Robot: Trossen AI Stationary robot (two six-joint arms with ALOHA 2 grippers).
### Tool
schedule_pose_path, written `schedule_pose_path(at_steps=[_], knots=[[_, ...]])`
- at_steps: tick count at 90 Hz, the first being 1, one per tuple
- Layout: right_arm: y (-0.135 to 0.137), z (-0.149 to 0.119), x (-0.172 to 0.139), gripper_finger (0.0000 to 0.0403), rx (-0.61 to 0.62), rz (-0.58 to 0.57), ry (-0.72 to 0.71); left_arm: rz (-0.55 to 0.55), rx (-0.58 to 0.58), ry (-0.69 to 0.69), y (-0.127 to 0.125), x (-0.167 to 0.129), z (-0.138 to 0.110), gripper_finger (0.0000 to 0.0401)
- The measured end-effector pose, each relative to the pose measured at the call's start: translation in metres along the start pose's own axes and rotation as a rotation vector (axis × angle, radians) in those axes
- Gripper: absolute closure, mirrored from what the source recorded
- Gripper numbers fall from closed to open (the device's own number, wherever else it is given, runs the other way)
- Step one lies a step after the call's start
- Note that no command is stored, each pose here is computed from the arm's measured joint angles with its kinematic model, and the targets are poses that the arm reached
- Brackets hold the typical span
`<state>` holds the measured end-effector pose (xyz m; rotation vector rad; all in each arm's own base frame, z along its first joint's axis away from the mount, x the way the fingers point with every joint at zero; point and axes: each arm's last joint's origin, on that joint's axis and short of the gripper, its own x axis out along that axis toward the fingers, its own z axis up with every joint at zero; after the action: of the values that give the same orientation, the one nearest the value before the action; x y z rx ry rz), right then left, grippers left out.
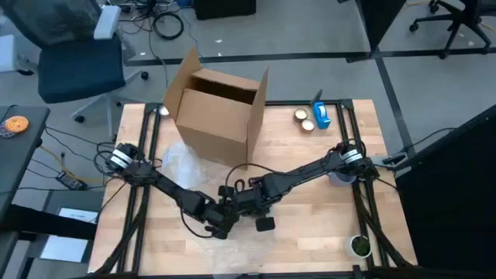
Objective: Wrap mug
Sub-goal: Wrap the orange mug with bubble wrap
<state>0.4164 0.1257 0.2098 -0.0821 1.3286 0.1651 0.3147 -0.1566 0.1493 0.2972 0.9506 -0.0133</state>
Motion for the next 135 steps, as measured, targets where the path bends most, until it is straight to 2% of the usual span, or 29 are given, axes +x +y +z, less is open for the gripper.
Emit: schedule_pose_path(at_steps=[7, 21, 46, 62, 71, 84, 90, 102, 115, 135], knots=[[-0.007, -0.004, 0.01, 0.0403, 0.015, 0.0, 0.013, 0.0, -0.001, 0.005, 0.0, 0.0, -0.001, 0.0323], [-0.016, -0.005, 0.009, 0.0403, 0.037, 0.018, 0.023, -0.01, -0.027, -0.059, -0.001, 0.0, 0.006, 0.0323], [-0.005, 0.009, -0.046, 0.0403, 0.034, -0.021, 0.04, -0.032, -0.064, -0.247, -0.003, 0.0, 0.024, 0.0323], [0.008, 0.007, -0.066, 0.0403, 0.028, -0.07, 0.046, -0.027, -0.052, -0.258, -0.007, 0.009, 0.024, 0.0323], [0.012, 0.003, -0.066, 0.0403, 0.025, -0.087, 0.076, -0.026, -0.047, -0.244, -0.009, 0.016, 0.021, 0.0323], [0.009, -0.002, -0.056, 0.0403, 0.01, -0.224, 0.107, -0.029, -0.044, -0.246, -0.012, 0.022, 0.019, 0.0323], [0.007, -0.004, -0.05, 0.0403, 0.007, -0.252, 0.117, -0.03, -0.045, -0.248, -0.012, 0.024, 0.019, 0.0323], [0.002, -0.007, -0.029, 0.0403, 0.012, -0.232, 0.129, -0.026, -0.042, -0.254, -0.011, 0.026, 0.02, 0.0323], [0.003, -0.007, -0.009, 0.0403, 0.007, -0.145, 0.087, -0.028, -0.052, -0.252, -0.007, 0.028, 0.02, 0.0323], [0.004, -0.004, -0.01, 0.0403, 0.009, -0.107, 0.072, -0.009, -0.043, -0.256, -0.007, 0.029, 0.017, 0.0323]])
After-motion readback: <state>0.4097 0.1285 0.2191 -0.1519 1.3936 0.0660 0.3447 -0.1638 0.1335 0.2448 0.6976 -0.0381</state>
